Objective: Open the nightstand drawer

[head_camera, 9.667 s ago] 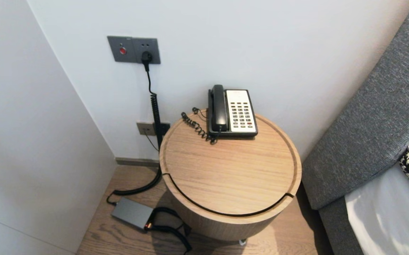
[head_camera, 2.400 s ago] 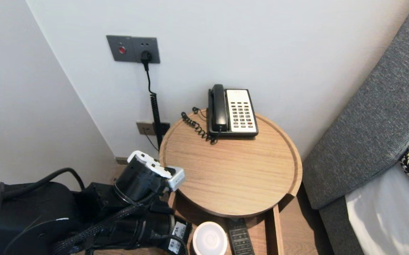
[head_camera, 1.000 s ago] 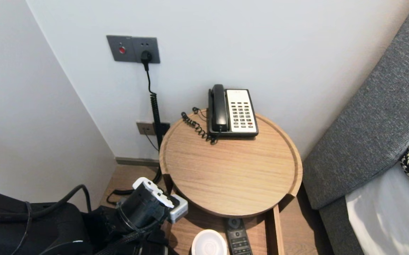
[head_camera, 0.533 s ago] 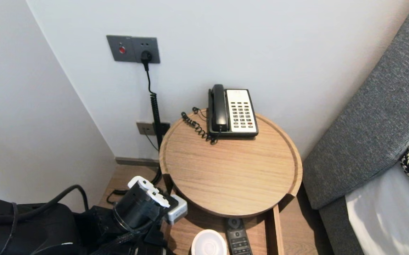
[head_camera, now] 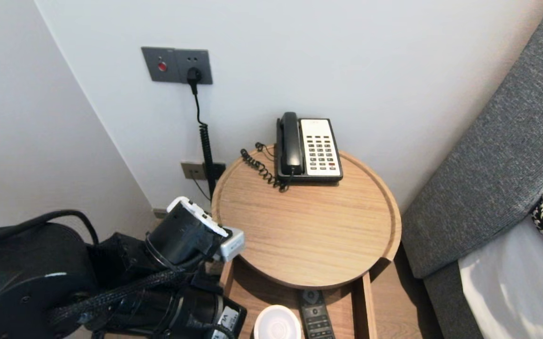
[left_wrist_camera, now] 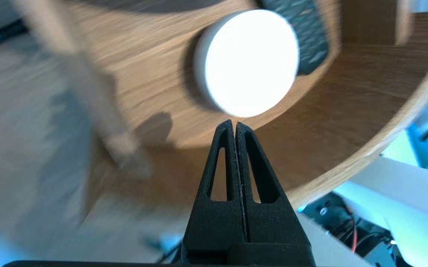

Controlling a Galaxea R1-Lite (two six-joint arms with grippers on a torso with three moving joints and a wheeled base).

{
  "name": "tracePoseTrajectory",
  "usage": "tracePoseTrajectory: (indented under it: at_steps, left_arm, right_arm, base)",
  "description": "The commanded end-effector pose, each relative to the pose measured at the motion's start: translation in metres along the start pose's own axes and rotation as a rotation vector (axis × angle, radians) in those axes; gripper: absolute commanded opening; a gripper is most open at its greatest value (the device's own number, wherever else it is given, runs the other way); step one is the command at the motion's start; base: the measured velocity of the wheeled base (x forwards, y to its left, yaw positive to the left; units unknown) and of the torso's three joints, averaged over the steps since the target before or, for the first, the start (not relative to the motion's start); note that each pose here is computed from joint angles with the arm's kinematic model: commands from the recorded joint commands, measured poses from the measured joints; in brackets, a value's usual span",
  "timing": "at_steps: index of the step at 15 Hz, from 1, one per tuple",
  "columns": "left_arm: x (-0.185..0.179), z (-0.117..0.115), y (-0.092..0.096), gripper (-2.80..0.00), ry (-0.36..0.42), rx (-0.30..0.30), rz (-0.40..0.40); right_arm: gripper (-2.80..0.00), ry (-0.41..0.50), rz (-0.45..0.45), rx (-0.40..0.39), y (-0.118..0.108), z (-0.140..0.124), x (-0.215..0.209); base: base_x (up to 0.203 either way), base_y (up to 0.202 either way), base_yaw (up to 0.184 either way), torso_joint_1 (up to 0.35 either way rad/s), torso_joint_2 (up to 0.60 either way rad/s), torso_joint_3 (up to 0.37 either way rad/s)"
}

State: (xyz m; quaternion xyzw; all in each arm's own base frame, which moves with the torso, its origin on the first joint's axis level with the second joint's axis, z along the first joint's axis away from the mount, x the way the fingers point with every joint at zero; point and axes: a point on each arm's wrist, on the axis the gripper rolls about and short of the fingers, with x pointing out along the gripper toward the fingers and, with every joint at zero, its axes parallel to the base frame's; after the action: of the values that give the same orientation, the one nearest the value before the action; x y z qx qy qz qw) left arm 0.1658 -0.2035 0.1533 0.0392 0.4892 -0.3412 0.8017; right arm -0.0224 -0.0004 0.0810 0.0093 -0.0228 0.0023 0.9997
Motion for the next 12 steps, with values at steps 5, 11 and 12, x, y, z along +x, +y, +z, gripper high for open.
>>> tracePoseTrajectory:
  at_steps: [5, 11, 12]
  left_arm:
    - [-0.024, 0.037, -0.016, -2.80, 0.115, -0.130, 0.170]
    - [-0.002, 0.044, -0.044, -2.80, 0.215, -0.186, 0.136]
    - [0.004, 0.043, -0.047, -2.80, 0.229, -0.187, 0.140]
  right_arm:
    - [-2.80, 0.027, 0.000, 0.000, 0.000, -0.007, 0.002]
    - [-2.80, 0.026, 0.000, 0.000, 0.000, -0.007, 0.002]
    - [-2.80, 0.026, 0.000, 0.000, 0.000, -0.007, 0.002]
  base:
    - [0.000, 0.000, 0.000, 0.000, 0.00, 0.000]
    - [0.000, 0.000, 0.000, 0.000, 0.00, 0.000]
    - [0.000, 0.000, 0.000, 0.000, 0.00, 0.000]
